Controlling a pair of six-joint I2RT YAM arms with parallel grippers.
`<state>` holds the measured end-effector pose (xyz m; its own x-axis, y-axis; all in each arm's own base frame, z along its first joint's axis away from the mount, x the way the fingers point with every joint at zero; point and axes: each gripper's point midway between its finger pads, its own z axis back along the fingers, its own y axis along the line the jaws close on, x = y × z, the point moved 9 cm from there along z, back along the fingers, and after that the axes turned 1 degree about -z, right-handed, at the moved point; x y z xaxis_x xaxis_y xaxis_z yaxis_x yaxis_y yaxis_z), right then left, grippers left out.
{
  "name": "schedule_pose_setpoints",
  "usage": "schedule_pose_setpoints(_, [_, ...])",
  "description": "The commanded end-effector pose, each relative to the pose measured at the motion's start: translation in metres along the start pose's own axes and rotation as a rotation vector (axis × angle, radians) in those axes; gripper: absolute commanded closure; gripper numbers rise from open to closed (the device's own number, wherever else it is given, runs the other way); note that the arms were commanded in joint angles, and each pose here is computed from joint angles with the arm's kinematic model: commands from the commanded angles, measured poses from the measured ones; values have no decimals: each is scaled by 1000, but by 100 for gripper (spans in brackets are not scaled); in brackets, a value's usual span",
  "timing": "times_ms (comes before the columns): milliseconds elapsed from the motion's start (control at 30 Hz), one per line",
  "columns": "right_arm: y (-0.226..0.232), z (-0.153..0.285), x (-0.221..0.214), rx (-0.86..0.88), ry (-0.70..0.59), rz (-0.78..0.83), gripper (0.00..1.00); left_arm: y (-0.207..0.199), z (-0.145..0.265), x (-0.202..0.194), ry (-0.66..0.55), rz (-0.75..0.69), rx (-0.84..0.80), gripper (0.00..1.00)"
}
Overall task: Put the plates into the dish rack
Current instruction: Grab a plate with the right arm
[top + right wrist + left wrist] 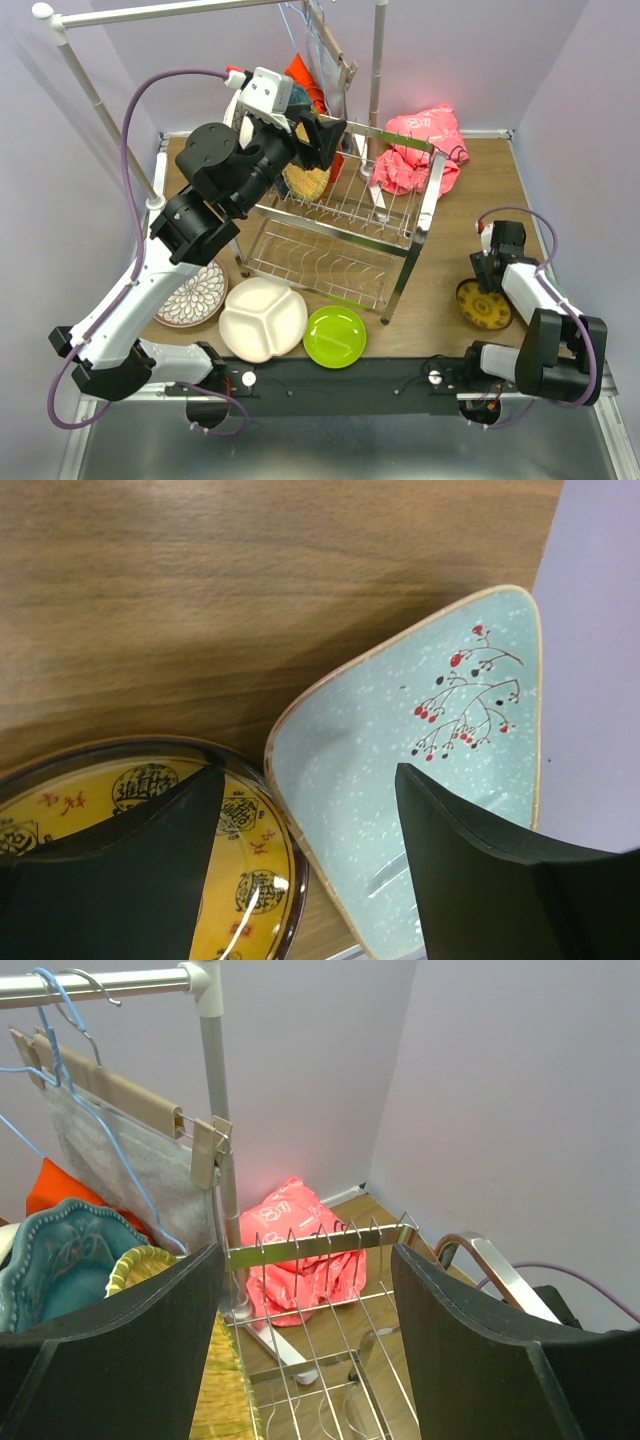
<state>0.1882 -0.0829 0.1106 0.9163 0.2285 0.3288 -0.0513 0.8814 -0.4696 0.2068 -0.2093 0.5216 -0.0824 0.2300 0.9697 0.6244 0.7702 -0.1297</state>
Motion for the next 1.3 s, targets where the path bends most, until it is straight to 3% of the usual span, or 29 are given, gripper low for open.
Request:
schedule_pose_setpoints(0, [-3, -8, 1, -56, -12, -11, 22, -1, 1, 9, -22, 7, -17, 23])
schedule_pose_setpoints(400, [-5, -3, 0, -83, -66, -6, 23, 0, -1, 7, -17, 7, -20, 23])
schedule_pose_setpoints(700, [-7, 9, 15, 10, -111, -39, 22, 0, -5, 8, -16, 4, -26, 23])
schedule_pose_setpoints(867, [-3, 25, 34, 197, -192, -16, 19, 1, -4, 7, -11, 0, -22, 23])
schedule_pose_setpoints(967, [3, 33, 44, 327, -255, 29, 9, 1, -1, 10, -17, 3, -20, 23])
schedule_pose_setpoints(1000, [5, 34, 45, 361, -265, 47, 1, 1, -1, 9, -14, 5, -18, 23])
schedule_pose_setpoints(1067, [10, 34, 49, 454, -287, 112, 0, 2, 3, 12, -25, 10, -15, 23])
schedule_pose_setpoints(1267, [25, 8, 54, 695, -139, 251, 1, 3, 12, 13, -29, 27, -8, 23])
